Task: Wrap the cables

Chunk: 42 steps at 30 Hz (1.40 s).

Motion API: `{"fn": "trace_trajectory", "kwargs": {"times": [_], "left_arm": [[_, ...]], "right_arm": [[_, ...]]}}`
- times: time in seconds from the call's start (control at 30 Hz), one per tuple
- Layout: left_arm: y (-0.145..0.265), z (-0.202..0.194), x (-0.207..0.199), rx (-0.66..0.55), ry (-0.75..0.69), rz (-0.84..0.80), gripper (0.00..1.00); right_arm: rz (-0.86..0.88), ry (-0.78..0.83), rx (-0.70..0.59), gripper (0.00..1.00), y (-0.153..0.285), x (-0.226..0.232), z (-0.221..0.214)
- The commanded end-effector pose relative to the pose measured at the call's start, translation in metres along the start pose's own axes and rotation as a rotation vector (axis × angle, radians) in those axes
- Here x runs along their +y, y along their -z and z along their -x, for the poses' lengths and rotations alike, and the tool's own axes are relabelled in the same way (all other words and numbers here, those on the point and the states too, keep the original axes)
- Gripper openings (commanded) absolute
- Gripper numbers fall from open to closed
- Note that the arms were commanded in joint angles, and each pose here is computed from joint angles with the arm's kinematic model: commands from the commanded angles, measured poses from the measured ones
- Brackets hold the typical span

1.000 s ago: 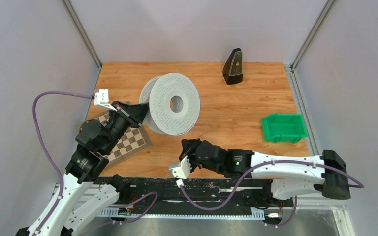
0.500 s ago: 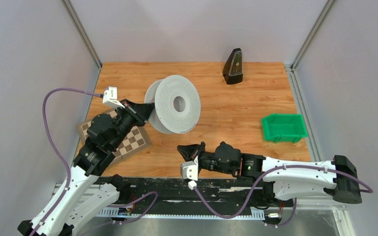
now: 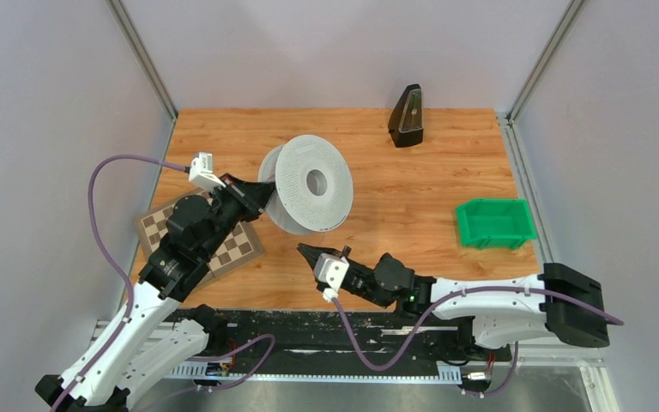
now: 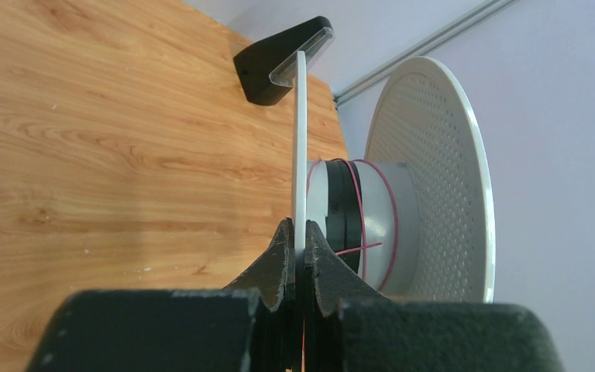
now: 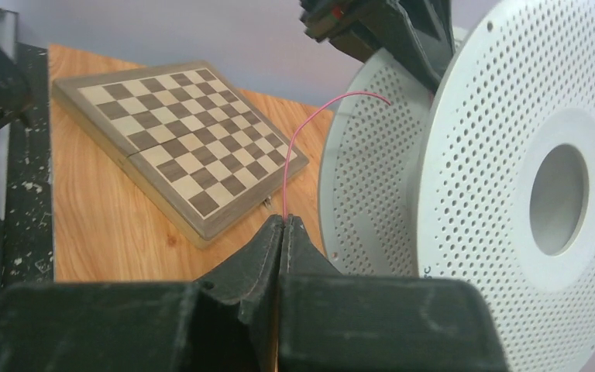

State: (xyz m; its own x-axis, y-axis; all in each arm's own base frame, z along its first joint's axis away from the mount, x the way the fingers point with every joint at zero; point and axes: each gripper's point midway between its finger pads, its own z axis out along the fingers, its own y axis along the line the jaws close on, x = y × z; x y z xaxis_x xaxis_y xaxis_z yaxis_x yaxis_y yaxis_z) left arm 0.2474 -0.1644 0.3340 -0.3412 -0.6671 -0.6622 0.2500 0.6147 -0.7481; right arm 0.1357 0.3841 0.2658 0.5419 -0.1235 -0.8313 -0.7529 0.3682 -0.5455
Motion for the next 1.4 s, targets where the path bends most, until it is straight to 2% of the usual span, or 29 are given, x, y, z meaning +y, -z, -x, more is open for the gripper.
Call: {"fn": "trace_trajectory", "kwargs": {"times": [0.0,0.23,0.5,0.87,1.13,1.37], "left_arm": [[-0.001,0.024,-0.026,-0.090,0.110,-0.084,0.00],[-0.003,0.019,-0.017,-0.092,0.135,-0.060,0.00],[-0.007,0.009,-0.007,-0.074,0.134,-0.042,0.00],[-0.008,-0.004,0.010,-0.060,0.088,-0.018,0.00],[0.000,0.000,0.012,-0.077,0.062,-0.013,0.00],[0.006,-0.006,0.015,-0.066,0.096,-0.020,0.00]], "right_arm": [[-0.264,-0.228,-0.056,0.00,-0.012,-0.037,0.013],[-0.467,-0.401,-0.022,0.00,-0.030,-0.055,0.002],[-0.465,-0.441,-0.020,0.00,-0.052,-0.046,0.008],[-0.541,-0.509,0.012,0.00,-0.061,-0.059,0.008],[-0.617,-0.578,0.105,0.00,-0.076,-0.066,-0.018],[-0.703,-0.691,0.186,0.00,-0.083,-0.079,-0.043]]}}
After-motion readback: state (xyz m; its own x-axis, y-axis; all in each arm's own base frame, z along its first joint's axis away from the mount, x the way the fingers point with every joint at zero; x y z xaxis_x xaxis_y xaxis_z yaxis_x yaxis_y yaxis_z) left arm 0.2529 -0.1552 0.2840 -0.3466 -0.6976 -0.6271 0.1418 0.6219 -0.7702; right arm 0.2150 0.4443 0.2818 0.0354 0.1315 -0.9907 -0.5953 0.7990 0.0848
